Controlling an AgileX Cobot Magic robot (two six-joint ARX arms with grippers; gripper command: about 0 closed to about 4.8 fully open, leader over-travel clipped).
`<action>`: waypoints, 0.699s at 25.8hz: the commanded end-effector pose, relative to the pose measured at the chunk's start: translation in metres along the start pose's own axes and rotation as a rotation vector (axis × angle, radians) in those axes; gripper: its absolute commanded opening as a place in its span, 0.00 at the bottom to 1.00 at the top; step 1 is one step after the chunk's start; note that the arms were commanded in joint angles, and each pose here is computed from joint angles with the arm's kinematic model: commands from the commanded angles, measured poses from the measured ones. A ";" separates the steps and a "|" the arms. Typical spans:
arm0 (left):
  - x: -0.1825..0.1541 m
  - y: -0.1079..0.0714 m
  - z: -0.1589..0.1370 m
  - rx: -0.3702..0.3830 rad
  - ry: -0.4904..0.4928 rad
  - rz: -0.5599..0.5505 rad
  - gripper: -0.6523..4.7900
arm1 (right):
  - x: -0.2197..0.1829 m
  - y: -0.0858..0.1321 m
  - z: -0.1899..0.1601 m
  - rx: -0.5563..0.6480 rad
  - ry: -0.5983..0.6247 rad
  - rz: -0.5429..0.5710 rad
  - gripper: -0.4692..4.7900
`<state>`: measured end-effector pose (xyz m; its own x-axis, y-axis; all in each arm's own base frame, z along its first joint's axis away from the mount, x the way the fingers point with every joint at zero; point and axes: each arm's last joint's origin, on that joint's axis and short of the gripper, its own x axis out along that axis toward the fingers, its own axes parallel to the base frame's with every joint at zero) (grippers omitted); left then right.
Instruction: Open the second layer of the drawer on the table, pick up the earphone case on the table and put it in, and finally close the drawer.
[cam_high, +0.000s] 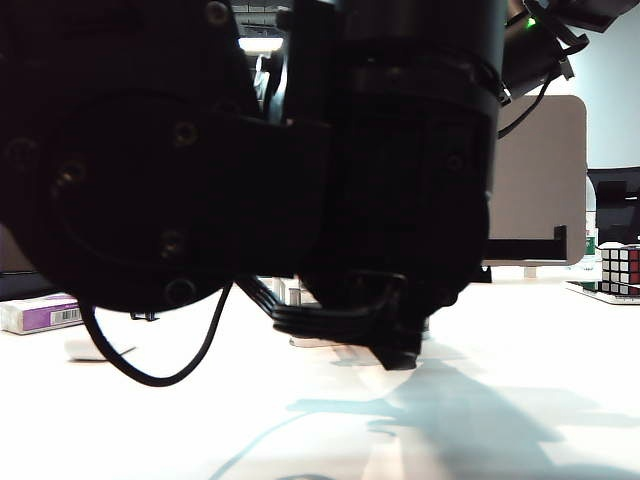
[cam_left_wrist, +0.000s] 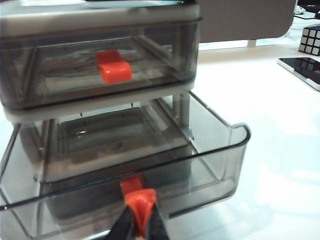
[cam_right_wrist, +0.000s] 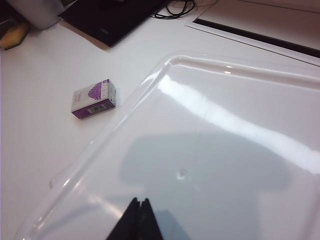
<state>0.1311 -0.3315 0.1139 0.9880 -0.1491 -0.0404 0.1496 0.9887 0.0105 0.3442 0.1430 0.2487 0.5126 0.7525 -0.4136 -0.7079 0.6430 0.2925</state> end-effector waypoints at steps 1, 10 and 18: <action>-0.001 -0.001 0.007 -0.047 -0.019 0.010 0.16 | 0.008 -0.006 -0.020 0.064 0.102 -0.014 0.08; -0.004 0.000 0.008 -0.039 -0.022 0.064 0.87 | 0.009 -0.006 -0.018 0.055 0.087 -0.004 0.08; -0.048 -0.005 0.019 0.003 -0.032 0.045 0.85 | 0.009 -0.006 -0.018 0.055 0.086 -0.004 0.08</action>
<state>0.0887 -0.3334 0.1325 0.9933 -0.1152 -0.0099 0.1153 0.9933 0.0107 0.3465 0.1442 0.2471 0.5043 0.7669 -0.3969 -0.7236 0.6261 0.2904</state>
